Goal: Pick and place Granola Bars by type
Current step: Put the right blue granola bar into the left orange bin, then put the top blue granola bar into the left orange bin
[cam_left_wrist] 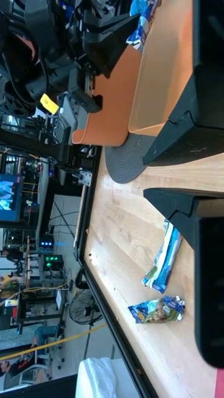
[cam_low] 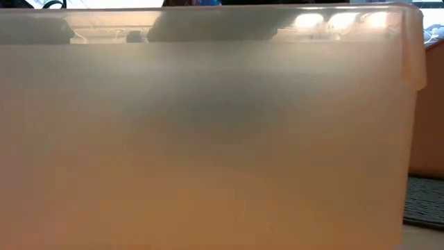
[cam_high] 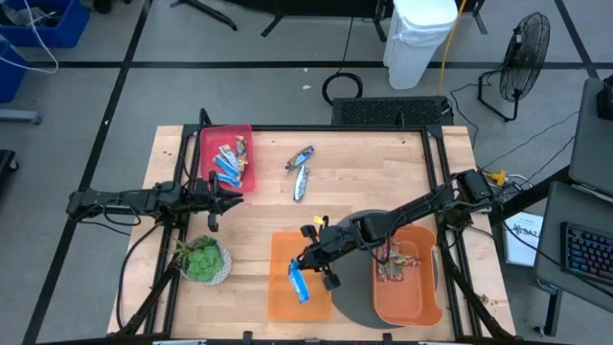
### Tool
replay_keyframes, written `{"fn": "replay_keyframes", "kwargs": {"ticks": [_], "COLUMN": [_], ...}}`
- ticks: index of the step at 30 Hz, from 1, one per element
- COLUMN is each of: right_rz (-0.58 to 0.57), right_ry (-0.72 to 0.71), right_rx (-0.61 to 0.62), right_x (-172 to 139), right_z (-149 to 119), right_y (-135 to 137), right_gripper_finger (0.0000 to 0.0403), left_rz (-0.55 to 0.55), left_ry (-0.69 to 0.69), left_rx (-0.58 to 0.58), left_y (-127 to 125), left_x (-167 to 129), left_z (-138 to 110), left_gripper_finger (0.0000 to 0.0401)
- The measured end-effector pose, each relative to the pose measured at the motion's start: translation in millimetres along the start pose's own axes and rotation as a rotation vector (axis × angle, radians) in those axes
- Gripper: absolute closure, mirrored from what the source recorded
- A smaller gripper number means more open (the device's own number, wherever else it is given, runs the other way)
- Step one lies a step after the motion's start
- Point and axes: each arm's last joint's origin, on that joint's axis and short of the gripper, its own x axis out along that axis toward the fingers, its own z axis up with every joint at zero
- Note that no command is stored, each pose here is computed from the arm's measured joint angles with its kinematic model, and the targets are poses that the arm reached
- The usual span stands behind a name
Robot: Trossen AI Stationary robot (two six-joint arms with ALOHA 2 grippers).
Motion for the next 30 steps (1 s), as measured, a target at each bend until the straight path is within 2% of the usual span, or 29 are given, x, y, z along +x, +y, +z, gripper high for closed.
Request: {"fn": "replay_keyframes", "kwargs": {"ticks": [4, 12, 19, 25, 30], "right_rz": [0.002, 0.003, -0.004, -0.188, -0.328], "right_ry": [0.000, 0.000, -0.001, -0.004, 0.019], "right_rx": [0.002, 0.033, 0.056, -0.032, 0.001], "right_x": [0, 0, 0, -19, -60], "right_z": [0, 0, 0, 11, 26], "right_y": [0, 0, 0, -17, -63], "right_gripper_finger": [0.0372, 0.0279, 0.0238, 0.0232, 0.0237], "left_rz": [0.000, 0.000, 0.000, 0.000, 0.000], "left_ry": [0.000, 0.000, 0.000, 0.000, -0.001], "left_rx": [0.000, 0.000, 0.000, 0.000, 0.000], "left_y": [0, 0, 0, 0, 0], "left_x": [0, 0, 0, 0, 0], "left_z": [0, 0, 0, 0, 0], "left_gripper_finger": [0.0329, 0.0329, 0.0329, 0.0329, 0.0329]}}
